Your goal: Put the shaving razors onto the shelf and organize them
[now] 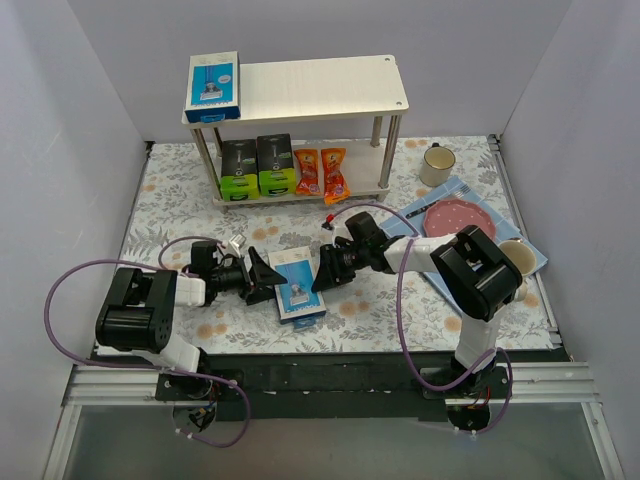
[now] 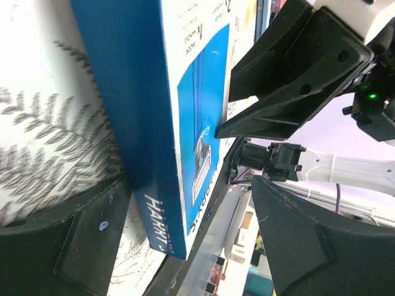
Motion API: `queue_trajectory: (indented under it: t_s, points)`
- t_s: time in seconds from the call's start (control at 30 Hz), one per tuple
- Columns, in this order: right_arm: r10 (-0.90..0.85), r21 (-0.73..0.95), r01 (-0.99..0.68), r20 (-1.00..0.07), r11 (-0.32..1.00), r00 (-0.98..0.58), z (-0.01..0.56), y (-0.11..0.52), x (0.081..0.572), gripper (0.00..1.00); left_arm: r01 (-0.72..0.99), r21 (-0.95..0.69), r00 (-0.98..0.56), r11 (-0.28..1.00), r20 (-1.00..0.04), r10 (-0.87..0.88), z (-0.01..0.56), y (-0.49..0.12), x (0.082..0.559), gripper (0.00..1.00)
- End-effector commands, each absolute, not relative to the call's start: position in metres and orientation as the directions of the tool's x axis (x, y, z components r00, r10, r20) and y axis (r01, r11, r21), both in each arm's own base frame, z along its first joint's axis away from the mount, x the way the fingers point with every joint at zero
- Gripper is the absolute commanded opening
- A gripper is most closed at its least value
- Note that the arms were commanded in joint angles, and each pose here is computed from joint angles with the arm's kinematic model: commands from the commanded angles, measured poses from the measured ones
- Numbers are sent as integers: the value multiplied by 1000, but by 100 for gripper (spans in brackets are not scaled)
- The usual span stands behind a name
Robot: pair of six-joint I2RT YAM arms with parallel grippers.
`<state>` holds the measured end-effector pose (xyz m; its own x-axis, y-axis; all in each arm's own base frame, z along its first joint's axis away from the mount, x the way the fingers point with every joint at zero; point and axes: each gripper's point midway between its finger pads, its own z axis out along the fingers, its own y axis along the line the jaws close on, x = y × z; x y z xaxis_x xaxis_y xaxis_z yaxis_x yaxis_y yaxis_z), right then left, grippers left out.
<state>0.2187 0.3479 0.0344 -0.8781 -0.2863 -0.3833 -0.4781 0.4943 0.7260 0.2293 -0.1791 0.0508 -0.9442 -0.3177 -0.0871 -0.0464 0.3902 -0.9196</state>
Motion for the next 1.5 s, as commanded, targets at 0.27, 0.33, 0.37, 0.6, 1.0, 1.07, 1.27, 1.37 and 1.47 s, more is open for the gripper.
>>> queue_trajectory:
  t_s: [0.27,0.33,0.37,0.6,1.0,1.07,1.27,1.37,1.47]
  points:
    - [-310,669,-448,-323,593,-894,1,289,208,44,-103,-848,-937,520,-93,-336,36,-181,251,79]
    - [-313,682,-467,-347,563,-884,9,290,208,41,-120,-856,-935,502,-73,-348,37,-182,246,79]
    - [-313,689,-471,-353,550,-882,11,292,208,40,-110,-862,-934,495,-80,-347,38,-182,246,79]
    - [-323,734,-503,-390,457,-862,25,304,208,22,-80,-883,-949,463,-76,-307,48,-194,247,79]
    - [-272,795,-419,-327,439,-905,19,282,212,6,-73,-876,-960,477,-68,-271,47,-206,237,82]
    - [-272,793,-417,-324,444,-906,16,280,213,4,-85,-869,-960,487,-60,-274,42,-207,239,83]
    - [-270,785,-442,-354,435,-895,20,286,225,3,-90,-879,-965,468,-39,-260,39,-219,251,78]
    - [-267,782,-459,-376,421,-887,28,293,232,3,-67,-900,-970,432,-44,-241,44,-224,251,66]
    - [-258,771,-471,-395,428,-881,37,296,239,12,-43,-909,-973,415,-57,-224,48,-226,249,54]
